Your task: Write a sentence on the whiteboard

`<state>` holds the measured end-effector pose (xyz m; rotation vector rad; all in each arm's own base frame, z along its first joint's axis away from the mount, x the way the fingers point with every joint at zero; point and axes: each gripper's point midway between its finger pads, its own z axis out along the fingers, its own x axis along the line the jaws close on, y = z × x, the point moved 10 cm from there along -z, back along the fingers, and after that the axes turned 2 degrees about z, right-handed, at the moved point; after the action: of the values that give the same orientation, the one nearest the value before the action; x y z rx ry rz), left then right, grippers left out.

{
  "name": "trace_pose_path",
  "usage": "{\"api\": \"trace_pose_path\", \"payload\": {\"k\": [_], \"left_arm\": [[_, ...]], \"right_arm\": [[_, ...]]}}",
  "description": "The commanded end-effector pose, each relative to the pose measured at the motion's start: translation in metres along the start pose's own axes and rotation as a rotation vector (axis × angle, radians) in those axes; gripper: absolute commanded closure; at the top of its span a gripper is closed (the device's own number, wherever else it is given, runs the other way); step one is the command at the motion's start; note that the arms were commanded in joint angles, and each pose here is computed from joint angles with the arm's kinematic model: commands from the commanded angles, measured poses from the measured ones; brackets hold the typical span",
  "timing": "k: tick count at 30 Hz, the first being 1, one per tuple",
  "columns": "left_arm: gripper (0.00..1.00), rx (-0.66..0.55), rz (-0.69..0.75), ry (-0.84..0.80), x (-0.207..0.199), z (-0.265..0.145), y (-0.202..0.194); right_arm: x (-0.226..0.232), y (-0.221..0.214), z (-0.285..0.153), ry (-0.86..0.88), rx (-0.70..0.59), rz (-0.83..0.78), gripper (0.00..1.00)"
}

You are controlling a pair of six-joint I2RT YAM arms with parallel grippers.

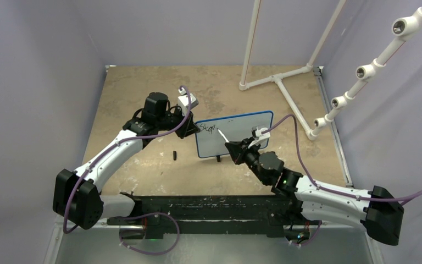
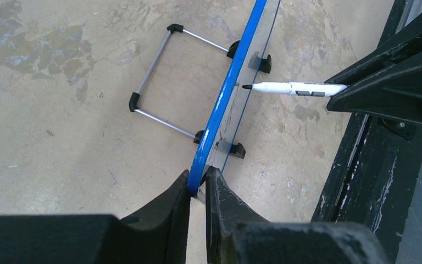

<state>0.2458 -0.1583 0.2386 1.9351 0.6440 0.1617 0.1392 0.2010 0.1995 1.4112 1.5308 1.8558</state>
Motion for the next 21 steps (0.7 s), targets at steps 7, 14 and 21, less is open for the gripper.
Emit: {"api": "trace_pose_path", "payload": {"k": [7,14,21], "left_arm": [[1.0,-0.019,0.056,0.028,0.001,-0.005,0.003],[1.0,-0.021,0.057,0.029,0.001,-0.006,0.004],[1.0,-0.021,0.057,0.028,0.001,-0.006,0.004]], "right_arm": [[0.003,0.012,0.005,-0.044,-0.05,0.007,1.0],[0.002,0.016,0.005,-0.068,-0.073,0.007,1.0],[0.001,0.022,0.003,-0.078,-0.102,0.016,1.0]]}}
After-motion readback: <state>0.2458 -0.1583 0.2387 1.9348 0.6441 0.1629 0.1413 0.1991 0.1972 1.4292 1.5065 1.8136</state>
